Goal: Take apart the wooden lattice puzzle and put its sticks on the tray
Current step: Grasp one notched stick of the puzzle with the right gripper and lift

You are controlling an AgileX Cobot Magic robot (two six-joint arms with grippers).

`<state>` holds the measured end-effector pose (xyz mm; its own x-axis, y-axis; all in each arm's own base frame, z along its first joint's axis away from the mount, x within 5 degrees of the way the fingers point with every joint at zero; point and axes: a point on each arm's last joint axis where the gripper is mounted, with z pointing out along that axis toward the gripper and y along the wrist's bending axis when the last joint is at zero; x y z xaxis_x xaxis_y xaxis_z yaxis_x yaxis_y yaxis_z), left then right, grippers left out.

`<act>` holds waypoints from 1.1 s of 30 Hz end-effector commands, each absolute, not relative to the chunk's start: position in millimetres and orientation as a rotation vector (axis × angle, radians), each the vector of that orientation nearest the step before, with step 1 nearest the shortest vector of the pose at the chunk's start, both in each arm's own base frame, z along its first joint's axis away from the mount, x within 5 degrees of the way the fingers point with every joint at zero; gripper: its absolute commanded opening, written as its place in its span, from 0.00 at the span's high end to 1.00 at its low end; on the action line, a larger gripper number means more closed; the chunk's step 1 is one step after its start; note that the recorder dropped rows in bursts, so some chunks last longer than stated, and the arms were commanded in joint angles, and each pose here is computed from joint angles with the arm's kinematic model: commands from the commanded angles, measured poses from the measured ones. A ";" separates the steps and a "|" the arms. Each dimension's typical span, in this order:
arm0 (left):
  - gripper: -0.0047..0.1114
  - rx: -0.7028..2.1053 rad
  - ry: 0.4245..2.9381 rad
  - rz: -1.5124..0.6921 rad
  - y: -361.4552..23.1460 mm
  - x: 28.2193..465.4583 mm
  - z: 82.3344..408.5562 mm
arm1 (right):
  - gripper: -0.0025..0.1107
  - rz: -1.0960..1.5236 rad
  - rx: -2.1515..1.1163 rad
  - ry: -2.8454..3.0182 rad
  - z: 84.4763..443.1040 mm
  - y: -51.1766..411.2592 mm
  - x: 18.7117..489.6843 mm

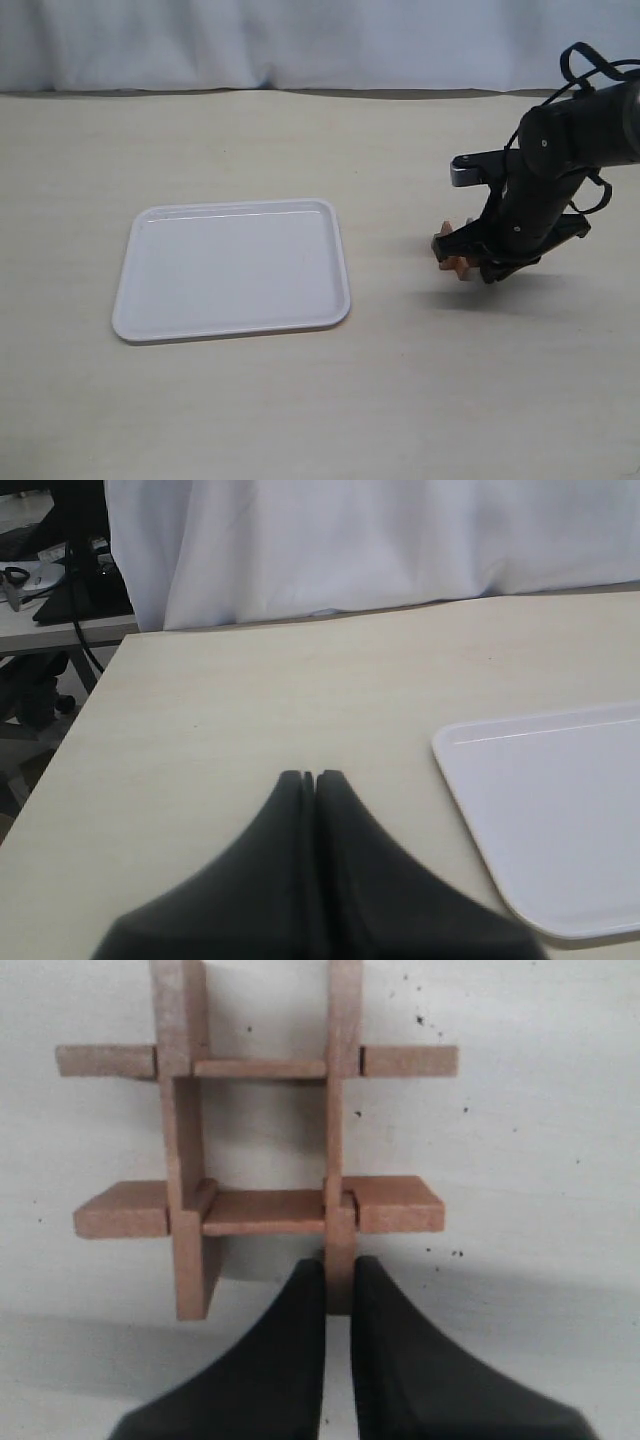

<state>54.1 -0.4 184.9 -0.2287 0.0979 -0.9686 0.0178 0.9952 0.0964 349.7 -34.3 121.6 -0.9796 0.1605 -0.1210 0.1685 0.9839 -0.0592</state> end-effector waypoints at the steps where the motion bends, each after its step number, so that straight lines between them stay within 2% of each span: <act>1: 0.96 0.084 1.790 0.071 -0.5 54.3 185.3 | 0.94 -0.120 0.246 3.032 121.9 -35.5 347.1; 11: 0.96 0.084 1.790 0.071 -0.5 54.3 185.3 | 0.94 -0.122 0.171 3.059 130.5 -18.6 343.8; 17: 0.96 0.084 1.790 0.071 -0.5 54.3 185.3 | 0.94 -0.111 0.178 2.943 175.5 -18.3 338.4; 21: 0.96 0.084 1.790 0.071 -0.5 54.3 185.3 | 0.94 -0.108 0.178 2.900 192.0 -18.2 334.8; 33: 0.96 0.084 1.790 0.071 -0.5 54.3 185.3 | 0.94 -0.089 0.187 2.869 194.6 -17.2 336.5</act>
